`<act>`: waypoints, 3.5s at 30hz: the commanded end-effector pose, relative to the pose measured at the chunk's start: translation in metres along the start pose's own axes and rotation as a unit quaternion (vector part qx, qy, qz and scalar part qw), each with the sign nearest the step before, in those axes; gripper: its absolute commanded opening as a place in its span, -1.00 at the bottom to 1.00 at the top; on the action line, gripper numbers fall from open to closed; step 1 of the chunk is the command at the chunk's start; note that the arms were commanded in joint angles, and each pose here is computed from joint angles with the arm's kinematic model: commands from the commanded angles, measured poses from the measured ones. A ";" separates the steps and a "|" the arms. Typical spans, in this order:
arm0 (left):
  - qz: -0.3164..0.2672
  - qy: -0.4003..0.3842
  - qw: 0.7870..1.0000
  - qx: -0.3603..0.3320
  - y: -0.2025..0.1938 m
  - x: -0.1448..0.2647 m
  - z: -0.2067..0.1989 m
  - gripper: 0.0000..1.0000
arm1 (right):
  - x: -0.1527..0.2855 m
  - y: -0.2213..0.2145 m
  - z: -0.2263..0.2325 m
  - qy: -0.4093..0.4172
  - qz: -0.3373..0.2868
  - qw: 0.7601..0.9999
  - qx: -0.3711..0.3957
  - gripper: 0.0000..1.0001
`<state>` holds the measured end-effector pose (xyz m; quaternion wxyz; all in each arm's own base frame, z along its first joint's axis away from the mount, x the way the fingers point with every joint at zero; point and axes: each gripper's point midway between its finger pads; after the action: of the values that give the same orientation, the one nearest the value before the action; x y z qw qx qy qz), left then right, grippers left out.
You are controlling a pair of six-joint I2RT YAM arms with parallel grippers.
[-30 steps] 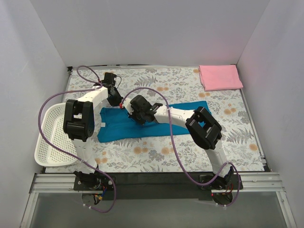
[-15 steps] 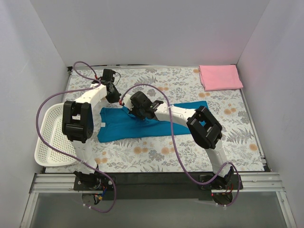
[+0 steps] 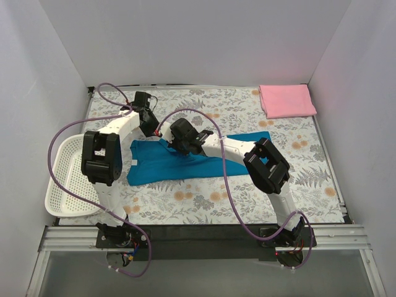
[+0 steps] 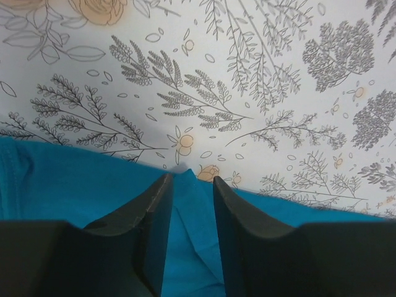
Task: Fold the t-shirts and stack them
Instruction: Fold the tshirt
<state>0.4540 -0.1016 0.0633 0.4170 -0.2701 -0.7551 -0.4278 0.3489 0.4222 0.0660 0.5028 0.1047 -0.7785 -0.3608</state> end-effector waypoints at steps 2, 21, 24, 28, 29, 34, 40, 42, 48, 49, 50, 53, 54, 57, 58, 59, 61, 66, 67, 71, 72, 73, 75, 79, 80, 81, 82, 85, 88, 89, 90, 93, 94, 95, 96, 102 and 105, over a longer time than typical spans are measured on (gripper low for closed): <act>0.025 -0.004 1.000 -0.001 -0.014 -0.010 0.003 -0.39 | 0.003 0.024 -0.006 -0.004 -0.039 0.999 -0.003 -0.97; 0.059 0.011 0.998 0.012 -0.037 -0.019 0.012 -0.44 | 0.000 0.019 -0.003 0.009 -0.039 0.999 -0.018 -0.97; 0.060 0.011 0.998 0.012 -0.039 -0.020 0.011 -0.49 | 0.000 0.018 -0.003 0.010 -0.039 0.999 -0.020 -0.97; 0.060 0.009 0.998 0.011 -0.039 -0.019 0.009 -0.64 | -0.001 0.018 -0.003 0.012 -0.038 0.999 -0.021 -0.97; 0.060 0.009 0.998 0.011 -0.039 -0.019 0.009 -0.73 | 0.000 0.018 -0.003 0.011 -0.039 0.999 -0.021 -0.97; 0.039 0.015 0.999 0.010 -0.028 -0.013 0.009 -0.87 | 0.000 0.017 -0.001 0.014 -0.038 0.999 -0.021 -0.97; 0.018 0.015 1.000 0.004 -0.014 -0.003 0.004 -1.00 | 0.000 0.017 -0.005 0.007 -0.038 0.999 -0.020 -0.97; 0.014 0.016 1.000 0.004 -0.011 0.000 0.003 -1.00 | 0.002 0.019 -0.008 0.001 -0.039 0.999 -0.018 -0.97; -0.015 0.021 1.000 0.005 0.004 0.014 0.002 -1.00 | 0.005 0.022 -0.014 -0.010 -0.042 0.999 -0.015 -0.97; -0.019 0.021 1.000 0.005 0.006 0.016 0.002 -1.00 | 0.005 0.023 -0.015 -0.011 -0.043 0.999 -0.015 -0.97; -0.023 0.023 0.999 0.006 0.008 0.017 0.003 -1.00 | 0.005 0.023 -0.017 -0.013 -0.042 0.999 -0.016 -0.97; -0.021 0.025 0.999 0.004 0.007 0.016 0.004 -1.00 | 0.004 0.020 -0.016 -0.014 -0.039 0.999 -0.016 -0.97; -0.018 0.024 1.000 0.004 0.005 0.015 0.004 -1.00 | 0.004 0.021 -0.017 -0.014 -0.041 0.999 -0.017 -0.97; -0.006 0.022 1.000 0.002 -0.001 0.008 0.004 -1.00 | 0.003 0.019 -0.017 -0.013 -0.040 0.999 -0.018 -0.97; -0.002 0.019 1.000 0.002 -0.003 0.006 0.003 -1.00 | 0.002 0.017 -0.017 -0.013 -0.038 0.999 -0.018 -0.97; 0.001 0.019 1.000 0.003 -0.005 0.004 0.004 -1.00 | 0.002 0.018 -0.017 -0.013 -0.039 0.999 -0.018 -0.97; 0.006 0.010 1.000 0.003 -0.008 0.001 0.001 -1.00 | 0.001 0.018 -0.017 -0.014 -0.039 0.999 -0.018 -0.97; 0.006 0.002 1.000 0.004 -0.008 -0.003 -0.002 -0.87 | 0.000 0.016 -0.018 -0.014 -0.036 0.999 -0.020 -0.97; 0.007 0.003 1.000 0.005 -0.009 -0.004 -0.001 -0.85 | -0.001 0.015 -0.017 -0.013 -0.036 0.999 -0.020 -0.97; 0.010 -0.003 1.000 0.005 -0.010 -0.005 -0.003 -0.79 | -0.002 0.013 -0.016 -0.010 -0.034 0.999 -0.021 -0.97; 0.011 -0.003 1.000 0.005 -0.011 -0.005 -0.003 -0.78 | -0.002 0.013 -0.017 -0.011 -0.034 0.999 -0.022 -0.97; 0.012 -0.004 1.000 0.005 -0.012 -0.006 -0.003 -0.78 | -0.002 0.012 -0.016 -0.010 -0.033 0.999 -0.022 -0.97; 0.014 -0.006 1.000 0.005 -0.012 -0.006 -0.003 -0.78 | -0.002 0.012 -0.016 -0.010 -0.033 0.999 -0.021 -0.97; 0.014 -0.008 1.000 0.006 -0.012 -0.006 -0.005 -0.94 | -0.002 0.012 -0.016 -0.010 -0.033 0.999 -0.021 -0.97; 0.011 -0.009 1.000 0.005 -0.010 -0.005 -0.005 -0.97 | -0.002 0.012 -0.017 -0.012 -0.033 0.999 -0.022 -0.97; 0.011 -0.009 1.000 0.004 -0.010 -0.004 -0.006 -1.00 | -0.002 0.013 -0.017 -0.012 -0.034 0.999 -0.021 -0.97; 0.009 -0.010 1.000 0.002 -0.008 -0.003 -0.006 -1.00 | -0.003 0.012 -0.016 -0.012 -0.033 0.999 -0.021 -0.97; -0.001 -0.011 1.000 0.003 -0.001 0.002 -0.009 -1.00 | -0.002 0.014 -0.020 -0.018 -0.034 0.999 -0.021 -0.97; -0.019 -0.013 1.000 0.003 0.011 0.011 -0.013 -1.00 | -0.001 0.016 -0.026 -0.030 -0.038 0.999 -0.022 -0.97; -0.022 -0.013 1.000 0.003 0.013 0.014 -0.014 -1.00 | -0.001 0.017 -0.026 -0.033 -0.039 0.998 -0.021 -0.97; -0.027 -0.012 1.000 0.004 0.016 0.016 -0.014 -1.00 | -0.001 0.016 -0.027 -0.035 -0.038 0.998 -0.022 -0.97; -0.040 -0.003 0.999 0.004 0.021 0.022 -0.012 -1.00 | -0.001 0.017 -0.031 -0.038 -0.041 0.998 -0.026 -0.97; -0.042 0.002 0.999 0.006 0.022 0.023 -0.009 -1.00 | -0.002 0.015 -0.030 -0.037 -0.040 0.998 -0.026 -0.97; -0.045 0.004 0.999 0.006 0.022 0.026 -0.009 -1.00 | -0.002 0.015 -0.030 -0.037 -0.041 0.998 -0.026 -0.97; -0.049 0.012 0.999 0.009 0.023 0.027 -0.006 -1.00 | -0.003 0.015 -0.031 -0.038 -0.042 0.998 -0.027 -0.97; -0.065 0.028 0.997 0.011 0.030 0.034 0.000 -1.00 | -0.006 0.017 -0.032 -0.040 -0.046 0.998 -0.026 -0.97; -0.071 0.033 0.997 0.012 0.031 0.038 0.002 -1.00 | -0.006 0.019 -0.034 -0.042 -0.050 0.998 -0.024 -0.97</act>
<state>0.4499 -0.0905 0.0645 0.4417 -0.2370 -0.7444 -0.4411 0.3745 0.4192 0.0763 0.4729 0.1069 -0.7795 -0.3966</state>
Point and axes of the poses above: each gripper's point midway between its finger pads, its own x axis back along the fingers, its own z axis along the line the jaws close on, y = z × x, and after that the axes turned 3 degrees about -x, right-handed
